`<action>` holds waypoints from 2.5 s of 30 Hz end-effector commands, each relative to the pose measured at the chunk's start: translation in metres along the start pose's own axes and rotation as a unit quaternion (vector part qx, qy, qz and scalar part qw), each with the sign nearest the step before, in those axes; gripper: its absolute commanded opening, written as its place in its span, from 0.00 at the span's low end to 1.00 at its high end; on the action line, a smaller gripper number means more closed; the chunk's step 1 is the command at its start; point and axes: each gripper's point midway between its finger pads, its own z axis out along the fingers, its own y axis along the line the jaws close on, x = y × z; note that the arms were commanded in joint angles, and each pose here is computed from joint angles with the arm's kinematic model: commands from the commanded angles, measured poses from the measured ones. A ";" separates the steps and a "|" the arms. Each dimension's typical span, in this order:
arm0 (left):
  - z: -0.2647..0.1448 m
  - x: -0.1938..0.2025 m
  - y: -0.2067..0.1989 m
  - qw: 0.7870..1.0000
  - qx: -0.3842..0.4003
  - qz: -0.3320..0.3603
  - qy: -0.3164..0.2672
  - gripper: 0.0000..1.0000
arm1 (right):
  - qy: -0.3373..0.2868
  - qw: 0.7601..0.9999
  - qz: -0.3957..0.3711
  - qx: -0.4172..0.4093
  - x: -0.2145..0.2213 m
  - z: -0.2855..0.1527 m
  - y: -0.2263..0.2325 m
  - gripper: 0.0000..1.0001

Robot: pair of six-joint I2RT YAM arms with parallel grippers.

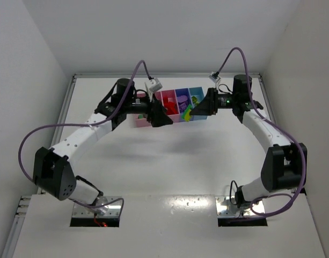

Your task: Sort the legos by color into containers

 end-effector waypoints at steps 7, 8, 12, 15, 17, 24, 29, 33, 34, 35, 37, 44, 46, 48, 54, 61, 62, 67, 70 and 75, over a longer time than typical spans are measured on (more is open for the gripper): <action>0.001 -0.017 -0.038 0.976 0.205 -0.074 -0.010 0.83 | 0.035 0.990 -0.120 -0.060 -0.005 0.009 0.016 0.04; 0.001 -0.023 -0.039 0.974 0.213 -0.079 -0.016 0.83 | 0.038 0.989 -0.127 -0.064 -0.005 0.012 0.019 0.04; 0.003 -0.029 -0.042 0.966 0.239 -0.092 -0.019 0.83 | 0.046 0.988 -0.132 -0.063 -0.003 0.016 0.016 0.04; 0.004 -0.031 -0.041 0.965 0.241 -0.097 -0.022 0.83 | 0.044 0.988 -0.136 -0.063 -0.006 0.016 0.018 0.04; 0.007 -0.030 -0.038 0.966 0.236 -0.104 -0.022 0.83 | 0.048 0.987 -0.137 -0.067 -0.004 0.019 0.020 0.04; 0.019 -0.026 -0.028 0.968 0.220 -0.122 -0.025 0.82 | 0.058 0.985 -0.138 -0.082 0.004 0.024 0.032 0.04; 0.022 -0.030 -0.024 0.969 0.212 -0.121 -0.032 0.75 | 0.062 0.984 -0.145 -0.086 0.008 0.027 0.040 0.04; 0.022 -0.030 -0.024 0.969 0.212 -0.121 -0.032 0.62 | 0.062 0.984 -0.145 -0.086 0.008 0.027 0.040 0.04; 0.022 -0.030 -0.024 0.969 0.212 -0.121 -0.032 0.59 | 0.065 0.983 -0.145 -0.089 0.010 0.030 0.042 0.04; 0.022 -0.030 -0.024 0.969 0.212 -0.121 -0.032 0.56 | 0.065 0.983 -0.145 -0.090 0.008 0.030 0.040 0.04; 0.022 -0.030 -0.024 0.969 0.212 -0.121 -0.032 0.46 | 0.065 0.984 -0.146 -0.085 0.008 0.031 0.039 0.04; 0.019 -0.024 -0.021 0.970 0.207 -0.126 -0.032 0.00 | 0.066 0.984 -0.149 -0.070 0.012 0.028 0.028 0.04; 0.012 -0.031 -0.014 0.973 0.188 -0.123 -0.046 0.00 | 0.065 0.985 -0.149 -0.059 0.012 0.024 0.022 0.03; 0.003 -0.034 -0.005 0.975 0.176 -0.126 -0.057 0.00 | 0.063 0.986 -0.147 -0.044 0.014 0.017 0.014 0.03; -0.021 -0.046 0.031 0.979 0.127 -0.133 -0.092 0.00 | 0.060 0.989 -0.134 -0.017 0.023 0.002 0.002 0.03; -0.030 -0.027 0.107 0.983 -0.072 -0.141 -0.089 0.04 | 0.057 0.988 -0.140 0.029 0.019 -0.007 -0.015 0.03; -0.031 -0.014 0.121 0.983 -0.122 -0.127 -0.060 0.04 | 0.056 0.989 -0.135 0.038 0.018 -0.009 -0.022 0.03; -0.054 0.008 0.196 0.925 -0.355 -0.133 -0.017 0.16 | 0.046 0.985 -0.145 0.079 0.000 -0.013 -0.035 0.03; -0.049 0.012 0.207 0.919 -0.370 -0.134 -0.010 0.16 | 0.035 0.987 -0.133 0.088 -0.007 -0.014 -0.041 0.03; -0.033 0.037 0.226 0.910 -0.386 -0.150 0.024 0.19 | 0.024 0.986 -0.125 0.107 -0.016 -0.020 -0.053 0.03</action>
